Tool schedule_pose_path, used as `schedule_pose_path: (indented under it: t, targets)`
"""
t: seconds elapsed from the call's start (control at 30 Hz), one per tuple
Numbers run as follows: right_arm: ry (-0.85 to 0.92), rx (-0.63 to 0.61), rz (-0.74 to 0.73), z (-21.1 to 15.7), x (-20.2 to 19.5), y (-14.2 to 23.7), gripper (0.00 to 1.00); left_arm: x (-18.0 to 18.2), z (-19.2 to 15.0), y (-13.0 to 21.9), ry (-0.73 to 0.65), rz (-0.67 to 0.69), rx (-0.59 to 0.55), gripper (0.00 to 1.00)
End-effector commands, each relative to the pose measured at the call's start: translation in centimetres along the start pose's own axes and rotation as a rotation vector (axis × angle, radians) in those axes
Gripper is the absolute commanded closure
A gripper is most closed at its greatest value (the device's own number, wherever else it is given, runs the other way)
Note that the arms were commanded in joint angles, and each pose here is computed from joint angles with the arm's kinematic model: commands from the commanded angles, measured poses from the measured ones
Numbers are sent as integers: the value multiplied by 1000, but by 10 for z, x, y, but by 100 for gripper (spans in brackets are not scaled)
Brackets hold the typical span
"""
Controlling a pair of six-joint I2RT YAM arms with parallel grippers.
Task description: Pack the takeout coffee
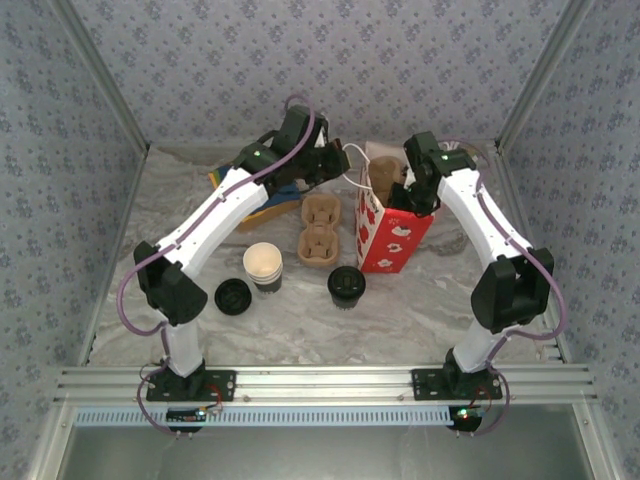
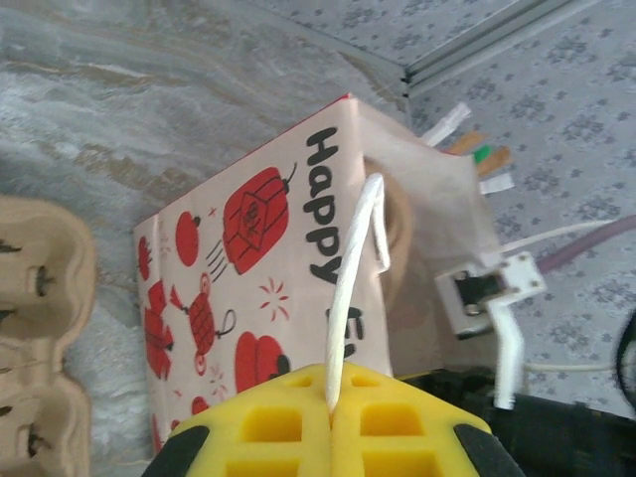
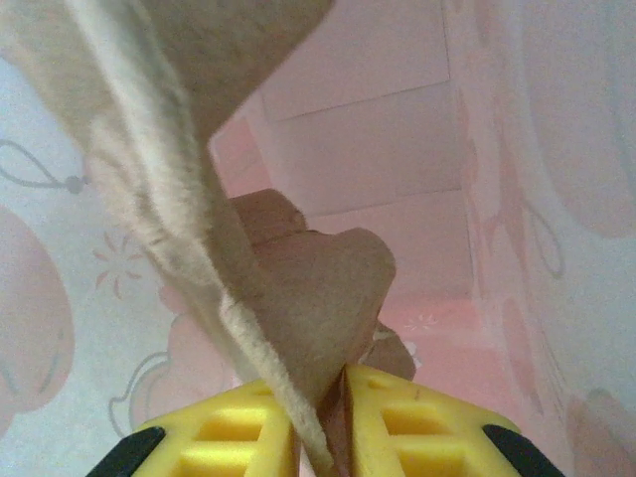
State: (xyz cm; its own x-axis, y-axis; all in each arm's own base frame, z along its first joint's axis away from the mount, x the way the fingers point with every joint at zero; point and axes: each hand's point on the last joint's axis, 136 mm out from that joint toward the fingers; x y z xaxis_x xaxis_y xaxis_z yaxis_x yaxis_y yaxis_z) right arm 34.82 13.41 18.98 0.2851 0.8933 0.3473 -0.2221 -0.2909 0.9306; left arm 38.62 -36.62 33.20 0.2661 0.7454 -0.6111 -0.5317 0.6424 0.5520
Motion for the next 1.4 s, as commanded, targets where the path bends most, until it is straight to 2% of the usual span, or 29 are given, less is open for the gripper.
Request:
schedule_pose_path:
  t: [0.0,0.23,0.3,0.4,0.6,0.7,0.77,0.8,1.0,1.37]
  targets:
    - [-27,-15,28,0,-2,8,81,-17,8,6,-48,-18,-23,100]
    - [-30,-25,25,0,-8,9,80,-22,6,4,-58,-15,-18,100]
    - [-30,-24,23,0,-8,9,72,-21,6,4,-58,-12,-17,100]
    - [-25,-35,12,0,-9,12,53,-20,4,2,-59,-9,-12,100]
    - [-12,-74,-6,3,-9,23,50,-20,3,2,-60,-11,-9,100]
    - [7,-95,-34,4,-8,27,42,-20,4,2,-62,-11,-8,100]
    - [11,-106,-41,5,-7,29,22,-19,3,2,-63,-8,-7,100]
    - [15,-111,-44,5,-6,30,0,-19,3,1,-63,-8,-6,100]
    - [39,-150,-57,7,-1,40,0,-18,2,0,-63,-7,-3,100]
    - [55,-145,-76,5,-1,38,0,-15,0,0,-62,0,1,100]
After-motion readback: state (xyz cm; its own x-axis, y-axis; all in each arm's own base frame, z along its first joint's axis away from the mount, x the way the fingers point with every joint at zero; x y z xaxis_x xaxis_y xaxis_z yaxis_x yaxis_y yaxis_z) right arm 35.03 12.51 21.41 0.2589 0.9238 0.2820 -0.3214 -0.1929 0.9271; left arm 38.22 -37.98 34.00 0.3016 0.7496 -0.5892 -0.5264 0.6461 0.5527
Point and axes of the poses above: each hand's point on the last joint's axis, 136 mm out from that joint toward the fingers, its own y axis back along the fingers, its own x axis along the line the jaws close on, z = x × y, and after that the axes turned 8 degrees about -y, right-handed
